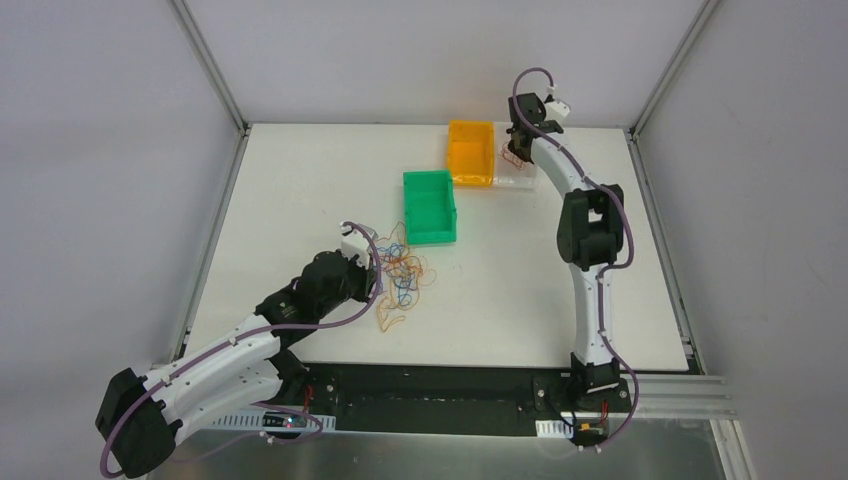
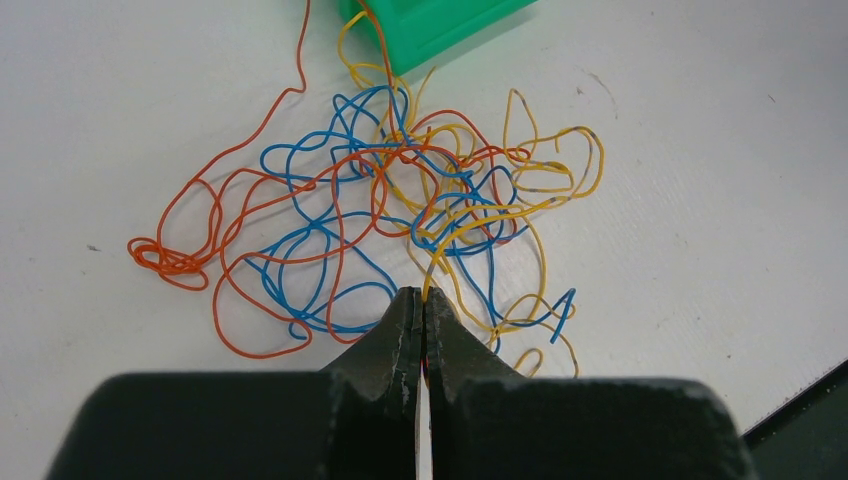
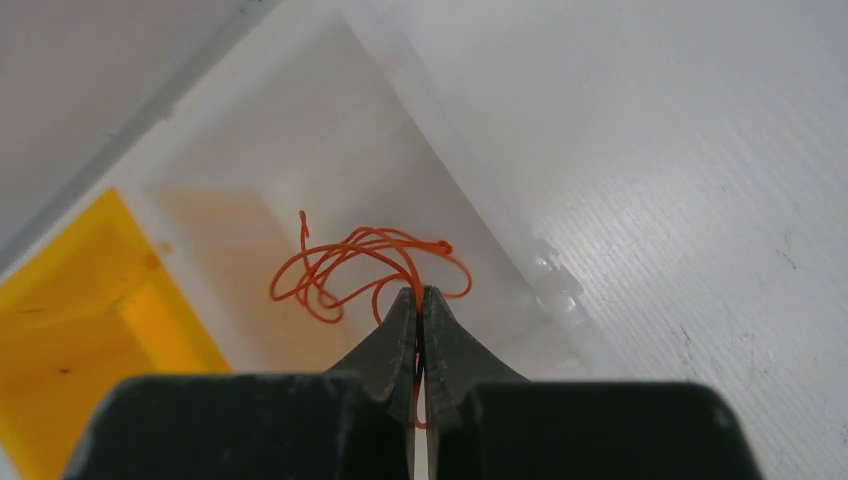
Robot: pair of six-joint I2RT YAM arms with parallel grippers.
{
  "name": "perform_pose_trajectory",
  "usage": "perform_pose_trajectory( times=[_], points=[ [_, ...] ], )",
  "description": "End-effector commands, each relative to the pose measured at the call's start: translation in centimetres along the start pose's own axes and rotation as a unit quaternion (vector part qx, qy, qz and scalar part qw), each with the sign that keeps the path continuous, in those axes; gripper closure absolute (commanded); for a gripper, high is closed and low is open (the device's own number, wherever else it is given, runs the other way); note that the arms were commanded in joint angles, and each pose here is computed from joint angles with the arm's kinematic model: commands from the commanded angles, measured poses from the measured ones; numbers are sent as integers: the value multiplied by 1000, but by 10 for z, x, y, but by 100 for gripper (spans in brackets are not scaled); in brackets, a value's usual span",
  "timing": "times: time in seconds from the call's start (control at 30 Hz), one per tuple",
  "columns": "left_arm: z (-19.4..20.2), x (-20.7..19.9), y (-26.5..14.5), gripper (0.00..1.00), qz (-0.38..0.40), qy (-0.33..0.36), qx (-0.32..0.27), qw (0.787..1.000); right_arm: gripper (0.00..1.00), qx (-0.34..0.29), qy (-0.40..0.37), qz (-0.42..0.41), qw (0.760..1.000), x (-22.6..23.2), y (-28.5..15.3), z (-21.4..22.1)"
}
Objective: Untangle the cables
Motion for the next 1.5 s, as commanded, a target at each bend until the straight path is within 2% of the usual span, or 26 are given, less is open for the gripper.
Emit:
perform_pose_trajectory(
  times=[0.0,0.2,0.4,0.47,0.73,0.97,1.03,1.2,1.3,1.47],
  points=[
    [-17,-4,-3,100,17,4,-31,999,100,43,-17,32,998,-15,13,20],
    [-18,-7,-3,100,26,6,-31,999,100,96,-16,65,993,-41,24,48],
    [-17,-8,-4,100,32,5,-31,999,100,104,-13,77,992,-77,-7,57],
    [-18,-8,-4,100,32,4,-32,999,100,124,-17,87,988,-94,-23,60],
    [-23,-12,-7,100,50,8,-35,998,100,119,7,84,989,-151,-72,74],
    [-31,-21,-5,100,80,17,-29,996,100,104,-6,76,992,-157,-86,62],
    [-35,-24,-3,100,90,18,-27,995,79,103,-10,74,992,-155,-89,57],
    [-45,-32,-3,100,108,18,-31,994,45,92,-12,40,995,-147,-106,41],
    [-50,-38,-4,100,119,17,-33,992,34,84,-9,8,996,-143,-122,30],
    [-59,-50,-5,100,142,11,-34,989,23,92,2,-83,992,-137,-159,25]
  ],
)
Point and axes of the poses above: each gripper's point midway between its finger pads, its own y axis out along the fingers, its own x axis along the line the jaws close on, z = x × y, the point moved 6 cm from there along -y, back along the fingers, and after that the axes turned 3 degrees about y, right-handed, at the moved point
